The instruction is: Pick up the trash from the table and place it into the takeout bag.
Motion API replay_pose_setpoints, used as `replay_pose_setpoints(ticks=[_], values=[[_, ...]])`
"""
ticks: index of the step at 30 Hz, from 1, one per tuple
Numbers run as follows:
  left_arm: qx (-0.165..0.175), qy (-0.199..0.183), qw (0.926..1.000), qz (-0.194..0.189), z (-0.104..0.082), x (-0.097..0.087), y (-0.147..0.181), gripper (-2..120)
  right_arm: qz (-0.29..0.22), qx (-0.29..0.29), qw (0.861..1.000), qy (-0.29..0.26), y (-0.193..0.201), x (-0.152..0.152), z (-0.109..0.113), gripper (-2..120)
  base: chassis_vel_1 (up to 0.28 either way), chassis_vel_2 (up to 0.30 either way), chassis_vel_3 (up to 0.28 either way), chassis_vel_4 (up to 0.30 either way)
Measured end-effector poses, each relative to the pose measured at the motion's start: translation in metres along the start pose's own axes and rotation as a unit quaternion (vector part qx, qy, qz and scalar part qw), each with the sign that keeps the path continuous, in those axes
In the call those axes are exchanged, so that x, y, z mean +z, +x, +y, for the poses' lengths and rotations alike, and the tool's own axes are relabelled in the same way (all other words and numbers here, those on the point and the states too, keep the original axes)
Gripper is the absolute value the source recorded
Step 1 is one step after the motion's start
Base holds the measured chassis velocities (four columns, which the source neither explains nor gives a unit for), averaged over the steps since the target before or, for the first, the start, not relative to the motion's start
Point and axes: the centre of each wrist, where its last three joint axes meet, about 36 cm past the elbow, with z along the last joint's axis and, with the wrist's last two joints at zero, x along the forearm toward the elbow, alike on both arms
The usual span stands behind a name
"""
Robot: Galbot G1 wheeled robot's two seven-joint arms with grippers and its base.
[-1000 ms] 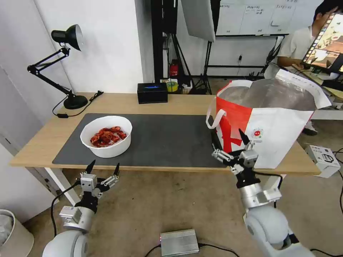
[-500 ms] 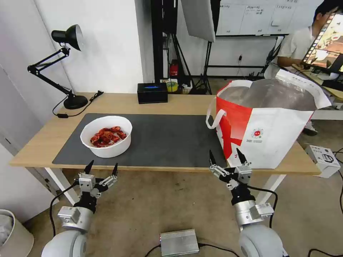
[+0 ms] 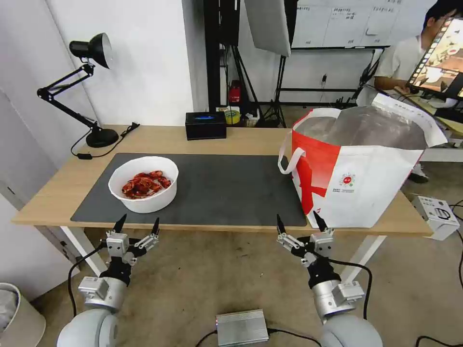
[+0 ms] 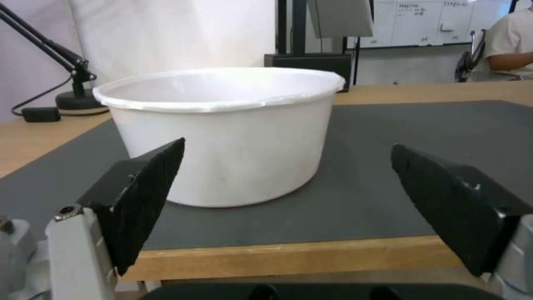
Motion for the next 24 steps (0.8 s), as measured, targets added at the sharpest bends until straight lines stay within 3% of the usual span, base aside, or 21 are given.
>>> replay_pose_setpoints(ticks=[24], values=[[-0.004,-0.003,1.0,0.004,0.001,-0.002,0.005,100,0.006,-0.01,1.0,0.008,0.003,0.014,0.001,100,0.0,0.0,0.0,0.0]])
